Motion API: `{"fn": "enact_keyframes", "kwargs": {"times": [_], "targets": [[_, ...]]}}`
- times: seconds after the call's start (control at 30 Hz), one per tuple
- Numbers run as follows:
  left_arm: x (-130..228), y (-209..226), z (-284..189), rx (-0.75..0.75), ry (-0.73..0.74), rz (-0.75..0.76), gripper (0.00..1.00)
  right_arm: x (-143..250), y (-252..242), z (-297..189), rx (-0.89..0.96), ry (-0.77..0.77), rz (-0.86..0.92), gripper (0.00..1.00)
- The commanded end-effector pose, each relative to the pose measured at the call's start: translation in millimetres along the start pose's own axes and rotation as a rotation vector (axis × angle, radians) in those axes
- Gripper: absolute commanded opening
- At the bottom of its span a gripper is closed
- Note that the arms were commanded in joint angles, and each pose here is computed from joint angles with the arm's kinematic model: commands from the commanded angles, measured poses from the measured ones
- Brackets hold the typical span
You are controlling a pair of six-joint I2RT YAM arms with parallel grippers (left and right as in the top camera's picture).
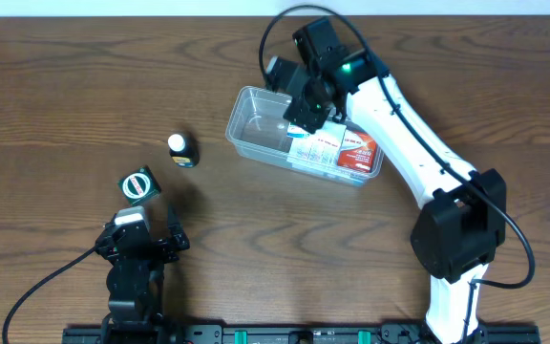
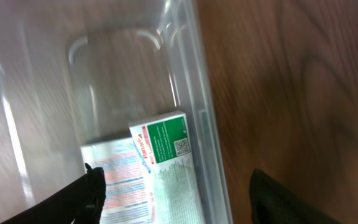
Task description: Pack container
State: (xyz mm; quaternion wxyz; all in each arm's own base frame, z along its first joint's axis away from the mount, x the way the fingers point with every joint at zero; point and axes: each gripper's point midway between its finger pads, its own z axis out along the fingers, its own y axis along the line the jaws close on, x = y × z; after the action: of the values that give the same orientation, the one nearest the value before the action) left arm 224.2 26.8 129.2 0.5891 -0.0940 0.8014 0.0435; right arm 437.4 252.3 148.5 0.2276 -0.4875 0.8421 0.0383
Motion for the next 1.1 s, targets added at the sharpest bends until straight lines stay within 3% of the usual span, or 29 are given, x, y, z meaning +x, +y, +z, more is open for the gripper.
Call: {"fn": "enact_keyframes", "kwargs": {"times": [0.0,0.07,0.23,0.3,0.7,0.87,1.07], "targets": [[10.8,1.9,2.8,-0.009,0.028,-0.007,0.98,-7.1,-4.4,-11.3,-0.067,-0.054,0.271,0.73],[10.8,1.9,2.8,-0.009,0.028,-0.007,0.98,-8.3,-7.5,-14.3,-0.133,-0.084,0.447,0.74],[10.8,1.9,2.8,-0.009,0.028,-0.007,0.98,-5.8,-22.8,-11.1,-0.173,-0.114,0.743,0.49],[10.8,1.9,2.8,-0.009,0.028,-0.007,0.98,-4.5,-30.7,-2.3,-0.133,-0.120,0.778,0.45],[10.8,1.9,2.8,-0.009,0.028,-0.007,0.98,-14.7,-21.2,88.8,-0.135,-0.122,0.775,0.41],[10.8,1.9,2.8,-0.009,0.028,-0.007,0.98,-10.9,-12.3,98.1,-0.180,-0.100,0.779,0.40],[10.8,1.9,2.8,-0.009,0.028,-0.007,0.98,-19.6,4.4,95.3,-0.252,-0.120,0.654,0.39]]}}
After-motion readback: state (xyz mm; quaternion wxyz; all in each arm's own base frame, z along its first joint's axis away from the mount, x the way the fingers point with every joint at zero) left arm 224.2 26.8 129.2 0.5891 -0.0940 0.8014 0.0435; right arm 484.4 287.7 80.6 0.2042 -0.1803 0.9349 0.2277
